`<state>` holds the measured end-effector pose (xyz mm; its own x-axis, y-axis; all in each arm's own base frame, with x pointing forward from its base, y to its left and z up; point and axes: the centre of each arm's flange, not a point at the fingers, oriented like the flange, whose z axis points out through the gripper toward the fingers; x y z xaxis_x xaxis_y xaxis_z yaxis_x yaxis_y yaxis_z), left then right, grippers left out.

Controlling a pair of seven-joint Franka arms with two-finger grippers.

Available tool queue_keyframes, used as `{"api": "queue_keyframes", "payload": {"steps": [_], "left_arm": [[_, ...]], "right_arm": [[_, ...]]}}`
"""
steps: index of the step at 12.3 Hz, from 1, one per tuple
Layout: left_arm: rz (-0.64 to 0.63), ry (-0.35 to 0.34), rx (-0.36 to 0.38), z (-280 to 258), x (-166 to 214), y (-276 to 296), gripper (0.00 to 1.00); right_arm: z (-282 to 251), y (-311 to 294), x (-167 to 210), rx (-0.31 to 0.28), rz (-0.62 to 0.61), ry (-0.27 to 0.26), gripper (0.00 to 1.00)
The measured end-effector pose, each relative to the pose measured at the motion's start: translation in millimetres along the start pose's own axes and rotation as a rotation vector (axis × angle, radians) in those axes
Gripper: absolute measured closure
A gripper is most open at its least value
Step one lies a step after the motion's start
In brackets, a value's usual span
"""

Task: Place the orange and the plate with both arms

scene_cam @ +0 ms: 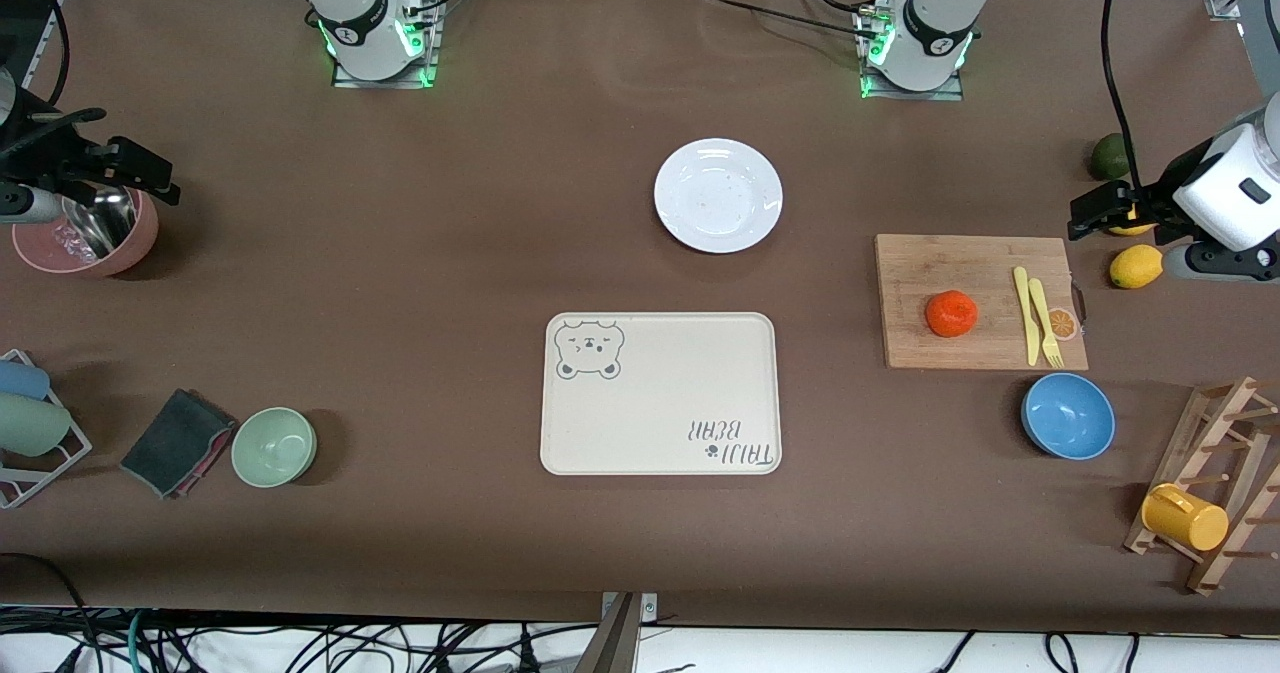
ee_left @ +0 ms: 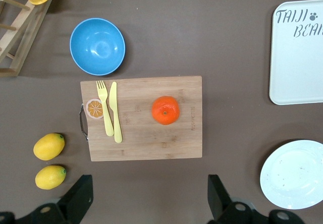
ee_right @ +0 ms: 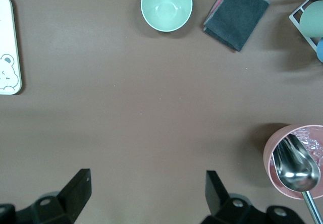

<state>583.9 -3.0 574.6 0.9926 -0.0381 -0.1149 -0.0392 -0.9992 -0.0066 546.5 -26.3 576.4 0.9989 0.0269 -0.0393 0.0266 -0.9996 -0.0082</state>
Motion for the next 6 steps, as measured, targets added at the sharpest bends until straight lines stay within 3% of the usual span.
{"api": "queue_keyframes", "payload": {"steps": [6], "left_arm": [[-0.004,-0.002,-0.004,1.0,0.1,-2.0,0.00]], "right_arm": [[-0.2,0.0,0.2,0.000,0.000,0.001,0.00]]}}
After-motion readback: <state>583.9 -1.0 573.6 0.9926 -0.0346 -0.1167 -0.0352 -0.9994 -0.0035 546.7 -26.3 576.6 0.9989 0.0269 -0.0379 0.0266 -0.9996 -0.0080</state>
